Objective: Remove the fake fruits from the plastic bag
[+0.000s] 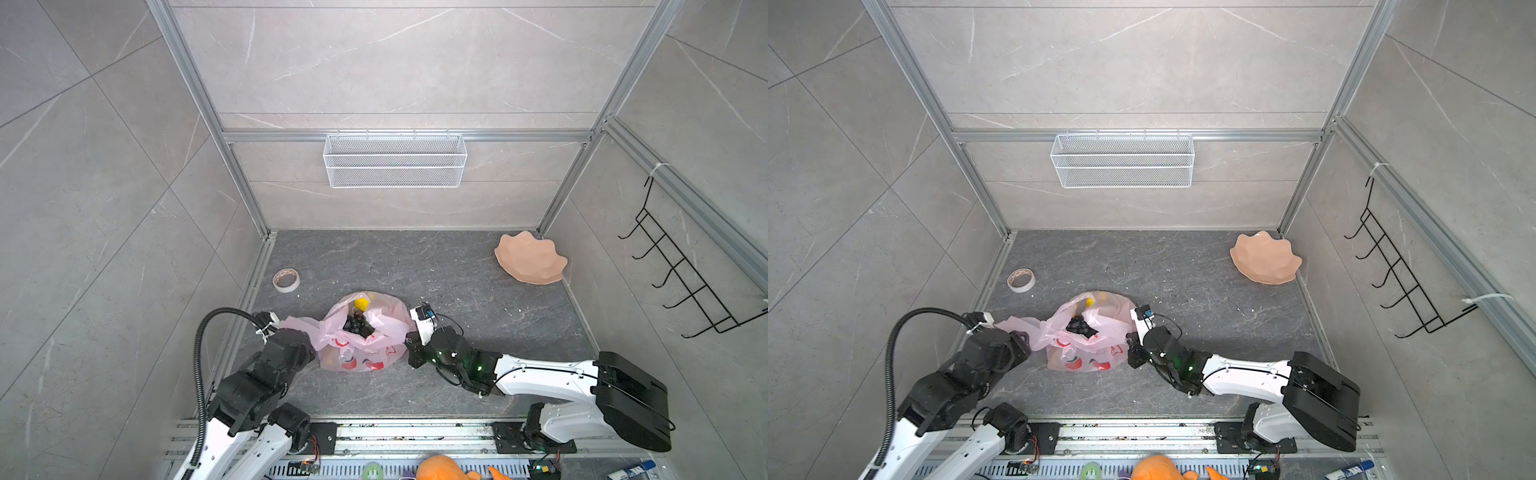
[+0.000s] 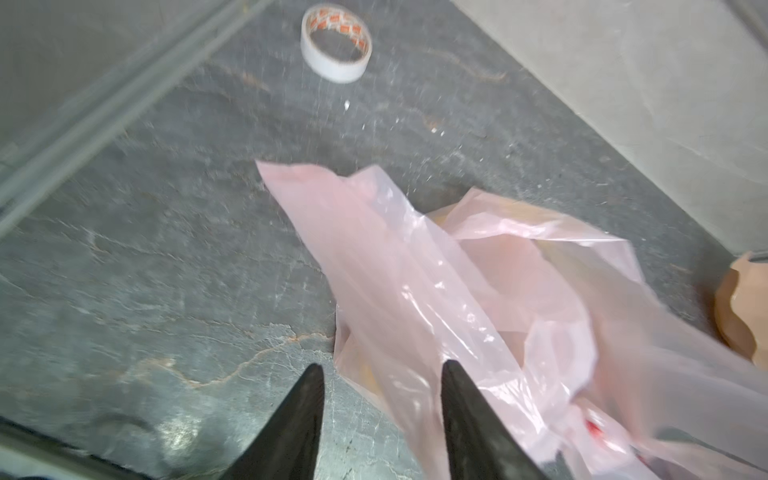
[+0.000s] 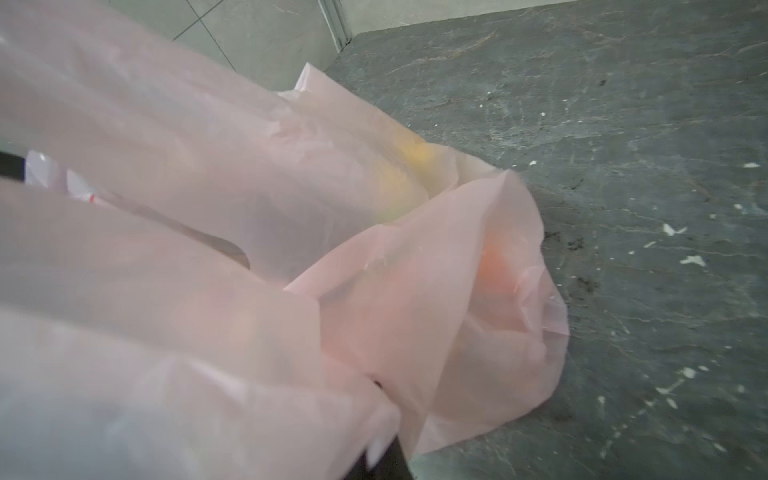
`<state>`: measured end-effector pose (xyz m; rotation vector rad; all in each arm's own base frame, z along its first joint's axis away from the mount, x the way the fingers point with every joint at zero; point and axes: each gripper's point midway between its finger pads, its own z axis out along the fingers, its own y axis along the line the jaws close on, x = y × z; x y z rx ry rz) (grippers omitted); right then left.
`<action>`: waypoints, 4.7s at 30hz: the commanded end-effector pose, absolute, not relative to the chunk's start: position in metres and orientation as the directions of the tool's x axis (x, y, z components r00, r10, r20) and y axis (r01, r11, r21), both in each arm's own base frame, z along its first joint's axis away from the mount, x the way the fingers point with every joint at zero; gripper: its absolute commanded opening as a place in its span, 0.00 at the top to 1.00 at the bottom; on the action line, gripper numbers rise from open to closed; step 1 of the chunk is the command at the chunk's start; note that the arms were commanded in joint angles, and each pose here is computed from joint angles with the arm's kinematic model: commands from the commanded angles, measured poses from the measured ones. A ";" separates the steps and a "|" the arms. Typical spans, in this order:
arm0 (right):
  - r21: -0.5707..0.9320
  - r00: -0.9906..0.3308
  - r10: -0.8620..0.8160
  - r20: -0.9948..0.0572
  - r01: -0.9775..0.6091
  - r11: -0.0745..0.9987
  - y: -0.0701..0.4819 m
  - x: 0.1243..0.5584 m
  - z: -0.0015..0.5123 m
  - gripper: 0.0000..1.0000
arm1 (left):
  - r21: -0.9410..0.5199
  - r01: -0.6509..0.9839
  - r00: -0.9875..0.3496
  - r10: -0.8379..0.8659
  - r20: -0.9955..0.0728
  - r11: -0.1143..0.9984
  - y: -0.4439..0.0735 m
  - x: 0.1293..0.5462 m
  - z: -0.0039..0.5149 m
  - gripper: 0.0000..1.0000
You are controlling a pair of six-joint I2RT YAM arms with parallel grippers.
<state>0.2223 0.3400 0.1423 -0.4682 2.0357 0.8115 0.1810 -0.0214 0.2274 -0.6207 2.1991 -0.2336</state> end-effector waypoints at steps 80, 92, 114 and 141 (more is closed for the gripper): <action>0.252 -0.446 -0.164 -0.880 -0.730 0.635 0.292 0.186 0.255 0.36 | -0.543 -0.029 -0.712 -0.399 -0.578 0.839 -0.120 0.325 0.171 1.00; 0.193 -0.478 -0.343 -0.809 -0.767 0.612 0.439 0.196 0.222 0.48 | -0.537 0.027 -0.700 -0.368 -0.613 0.843 -0.127 0.315 0.183 1.00; 0.088 -0.633 -0.238 -0.737 -0.439 0.894 0.346 0.378 0.169 0.41 | -0.549 0.068 -0.708 -0.348 -0.615 0.833 -0.126 0.287 0.156 1.00; -0.179 -0.640 -0.443 -0.627 -0.436 0.882 0.340 0.436 0.091 0.54 | -0.541 0.050 -0.690 -0.363 -0.626 0.840 -0.121 0.289 0.156 1.00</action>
